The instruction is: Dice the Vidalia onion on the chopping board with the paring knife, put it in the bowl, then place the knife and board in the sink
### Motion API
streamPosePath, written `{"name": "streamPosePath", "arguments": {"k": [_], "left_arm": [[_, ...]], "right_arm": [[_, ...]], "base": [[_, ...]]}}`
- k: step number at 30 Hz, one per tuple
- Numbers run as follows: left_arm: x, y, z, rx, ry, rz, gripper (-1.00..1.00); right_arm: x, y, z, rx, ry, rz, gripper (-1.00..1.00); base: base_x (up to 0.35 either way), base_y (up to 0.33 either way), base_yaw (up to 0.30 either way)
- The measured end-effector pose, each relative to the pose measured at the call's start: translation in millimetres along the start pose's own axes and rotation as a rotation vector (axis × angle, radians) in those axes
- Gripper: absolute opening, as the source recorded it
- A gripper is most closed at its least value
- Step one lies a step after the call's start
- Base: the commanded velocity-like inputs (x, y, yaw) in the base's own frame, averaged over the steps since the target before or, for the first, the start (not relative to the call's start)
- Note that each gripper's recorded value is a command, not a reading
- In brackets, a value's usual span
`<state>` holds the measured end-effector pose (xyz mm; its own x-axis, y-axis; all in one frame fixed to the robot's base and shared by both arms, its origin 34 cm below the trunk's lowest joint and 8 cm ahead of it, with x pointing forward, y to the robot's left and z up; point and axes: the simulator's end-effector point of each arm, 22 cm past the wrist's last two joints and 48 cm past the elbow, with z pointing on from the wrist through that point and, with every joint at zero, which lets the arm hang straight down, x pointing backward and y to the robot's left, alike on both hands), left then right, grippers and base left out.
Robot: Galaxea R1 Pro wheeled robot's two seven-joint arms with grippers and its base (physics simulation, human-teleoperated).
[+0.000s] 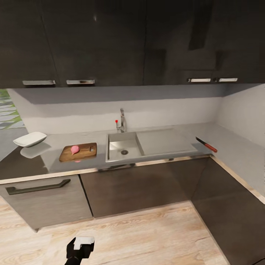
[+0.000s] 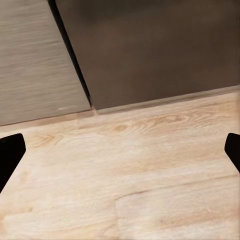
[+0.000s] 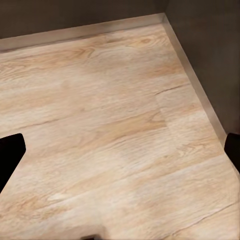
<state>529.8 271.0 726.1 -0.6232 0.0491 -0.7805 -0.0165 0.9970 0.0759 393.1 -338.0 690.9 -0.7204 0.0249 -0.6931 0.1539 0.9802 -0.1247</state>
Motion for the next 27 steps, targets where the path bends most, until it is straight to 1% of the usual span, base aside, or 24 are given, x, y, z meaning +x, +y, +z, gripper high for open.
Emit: {"name": "streamPosePath", "arguments": {"k": [5, 8, 13, 27], "left_arm": [[0.0, 0.2, 0.0, 0.000, 0.000, 0.000, 1.00], [0.1, 0.2, 0.1, 0.000, 0.001, 0.000, 1.00], [0.1, -0.1, 0.0, 0.000, 0.001, 0.000, 1.00], [0.1, 0.0, 0.1, 0.001, 0.001, 0.000, 1.00]], "right_arm": [[-1.3, 1.9, 0.1, -0.007, -0.005, -0.007, 1.00], [-6.1, 3.2, 0.1, -0.013, -0.027, -0.013, 1.00], [-8.0, 3.1, 0.1, -0.012, -0.035, -0.014, 1.00], [-8.1, 3.2, -0.2, -0.008, -0.036, -0.008, 1.00]], "base": [[0.012, -0.009, -0.005], [0.001, -0.001, 0.000], [0.000, 0.000, 0.000], [0.000, 0.000, 0.000]]}}
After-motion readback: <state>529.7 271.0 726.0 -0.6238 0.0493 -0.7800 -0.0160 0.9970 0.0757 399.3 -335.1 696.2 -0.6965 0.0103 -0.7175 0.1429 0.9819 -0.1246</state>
